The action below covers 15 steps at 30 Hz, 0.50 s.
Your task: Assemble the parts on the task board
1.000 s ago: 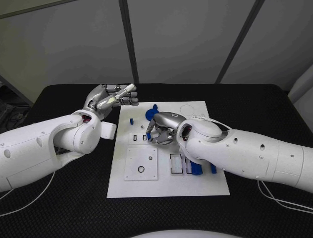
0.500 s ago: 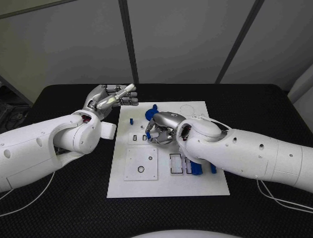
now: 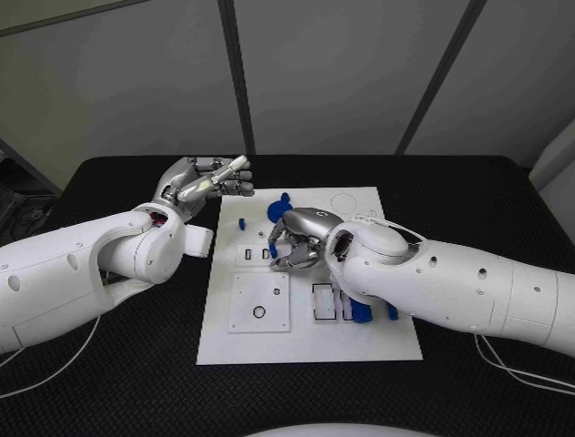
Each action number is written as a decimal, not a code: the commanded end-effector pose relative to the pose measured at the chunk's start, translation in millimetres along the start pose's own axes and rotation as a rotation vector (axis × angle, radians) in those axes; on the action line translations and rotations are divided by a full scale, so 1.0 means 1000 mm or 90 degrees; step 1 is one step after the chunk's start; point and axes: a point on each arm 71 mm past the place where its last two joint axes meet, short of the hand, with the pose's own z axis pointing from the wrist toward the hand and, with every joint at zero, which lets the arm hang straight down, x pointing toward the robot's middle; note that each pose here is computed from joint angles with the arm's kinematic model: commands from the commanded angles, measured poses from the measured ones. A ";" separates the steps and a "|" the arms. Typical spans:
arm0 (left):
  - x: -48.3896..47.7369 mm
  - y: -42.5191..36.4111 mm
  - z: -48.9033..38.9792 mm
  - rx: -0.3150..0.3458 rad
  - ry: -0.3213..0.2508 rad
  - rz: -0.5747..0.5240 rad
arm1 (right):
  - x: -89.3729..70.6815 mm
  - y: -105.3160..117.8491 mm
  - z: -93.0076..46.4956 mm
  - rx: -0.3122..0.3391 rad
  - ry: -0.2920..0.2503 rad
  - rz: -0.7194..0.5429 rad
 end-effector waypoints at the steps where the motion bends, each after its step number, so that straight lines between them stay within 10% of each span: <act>1: 0.0010 0.0006 0.0002 -0.011 0.025 0.022 | -0.010 0.003 -0.005 -0.035 -0.074 0.022; 8: -0.0021 0.0053 -0.0022 -0.055 0.060 0.093 | -0.025 -0.006 -0.032 -0.116 -0.130 0.090; 15: -0.0067 0.0180 -0.0062 -0.168 0.134 0.231 | -0.052 -0.029 -0.058 -0.110 -0.143 0.189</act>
